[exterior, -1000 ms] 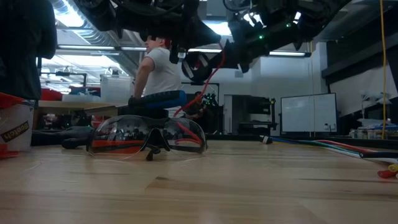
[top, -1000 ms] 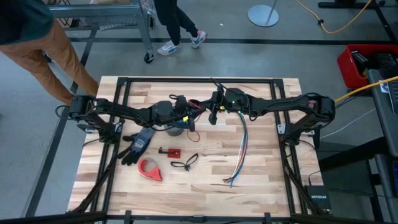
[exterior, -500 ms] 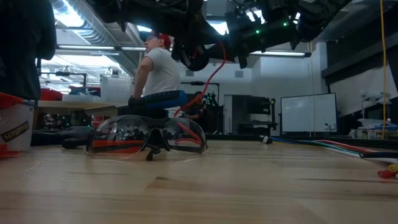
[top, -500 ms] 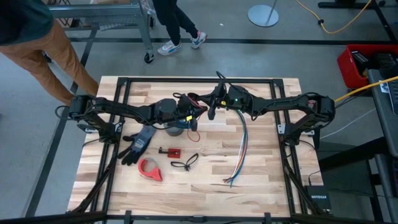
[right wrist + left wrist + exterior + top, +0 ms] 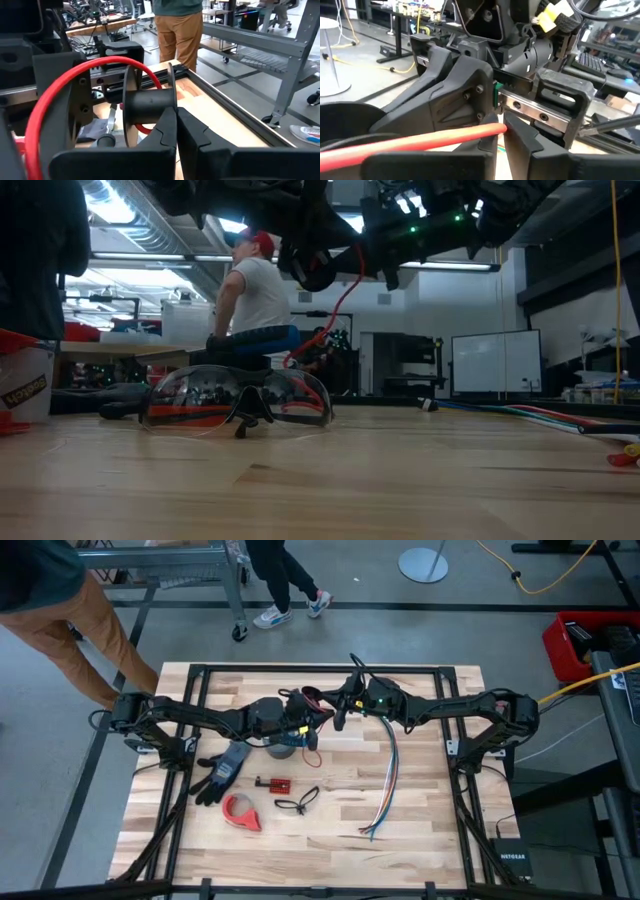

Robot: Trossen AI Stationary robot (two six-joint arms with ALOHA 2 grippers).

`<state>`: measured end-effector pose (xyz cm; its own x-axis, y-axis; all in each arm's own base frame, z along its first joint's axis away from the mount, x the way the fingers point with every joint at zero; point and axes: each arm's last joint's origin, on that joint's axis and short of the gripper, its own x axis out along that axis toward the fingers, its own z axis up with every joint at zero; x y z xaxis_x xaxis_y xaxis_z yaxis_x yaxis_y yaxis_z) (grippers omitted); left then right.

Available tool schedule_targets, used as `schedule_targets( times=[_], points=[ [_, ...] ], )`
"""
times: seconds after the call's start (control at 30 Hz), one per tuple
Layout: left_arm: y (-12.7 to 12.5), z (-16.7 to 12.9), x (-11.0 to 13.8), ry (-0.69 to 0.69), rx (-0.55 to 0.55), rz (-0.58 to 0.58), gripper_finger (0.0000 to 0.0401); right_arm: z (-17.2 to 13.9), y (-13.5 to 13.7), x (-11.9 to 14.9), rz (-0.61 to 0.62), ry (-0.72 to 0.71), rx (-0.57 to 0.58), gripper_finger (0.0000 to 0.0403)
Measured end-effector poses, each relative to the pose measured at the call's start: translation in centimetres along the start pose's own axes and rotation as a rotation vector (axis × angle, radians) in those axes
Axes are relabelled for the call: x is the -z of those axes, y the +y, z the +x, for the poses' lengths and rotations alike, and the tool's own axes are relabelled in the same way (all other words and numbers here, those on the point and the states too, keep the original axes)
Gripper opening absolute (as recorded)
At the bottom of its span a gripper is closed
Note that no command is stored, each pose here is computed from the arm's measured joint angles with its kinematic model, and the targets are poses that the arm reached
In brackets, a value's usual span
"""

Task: Coil cords
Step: Coil the red wire into the black spool

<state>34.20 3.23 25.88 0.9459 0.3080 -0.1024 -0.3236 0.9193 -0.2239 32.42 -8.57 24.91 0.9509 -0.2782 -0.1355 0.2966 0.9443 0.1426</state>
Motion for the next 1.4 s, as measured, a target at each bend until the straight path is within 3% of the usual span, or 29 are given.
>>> schedule_targets(
  times=[0.27, 0.4, 0.67, 0.83, 1.2, 1.4],
  points=[
    [-0.1, 0.0, 0.0, 0.002, 0.003, -0.015, 0.0112, 0.0, 0.1, -0.8, -0.002, -0.089, 0.011, 0.0001],
    [-0.2, 0.0, 0.0, -0.003, 0.009, -0.039, 0.0133, -0.1, 0.1, -1.4, 0.0, -0.141, 0.014, 0.0001],
    [-0.2, -0.2, -0.3, -0.007, 0.008, -0.016, 0.0128, -0.2, 0.1, -1.8, -0.006, -0.181, 0.037, 0.0001],
    [-0.1, -1.1, -1.8, -0.057, -0.013, 0.009, 0.0127, -0.2, 0.1, -1.7, -0.011, -0.167, 0.032, 0.0001],
    [0.3, -2.1, -2.8, -0.058, -0.045, -0.04, 0.0126, -0.2, 0.3, -1.6, -0.019, -0.148, -0.043, 0.0001],
    [0.6, -2.1, -2.9, -0.058, -0.057, -0.051, 0.0092, -0.1, 0.3, -0.8, -0.027, -0.06, -0.057, 0.0]
  ],
)
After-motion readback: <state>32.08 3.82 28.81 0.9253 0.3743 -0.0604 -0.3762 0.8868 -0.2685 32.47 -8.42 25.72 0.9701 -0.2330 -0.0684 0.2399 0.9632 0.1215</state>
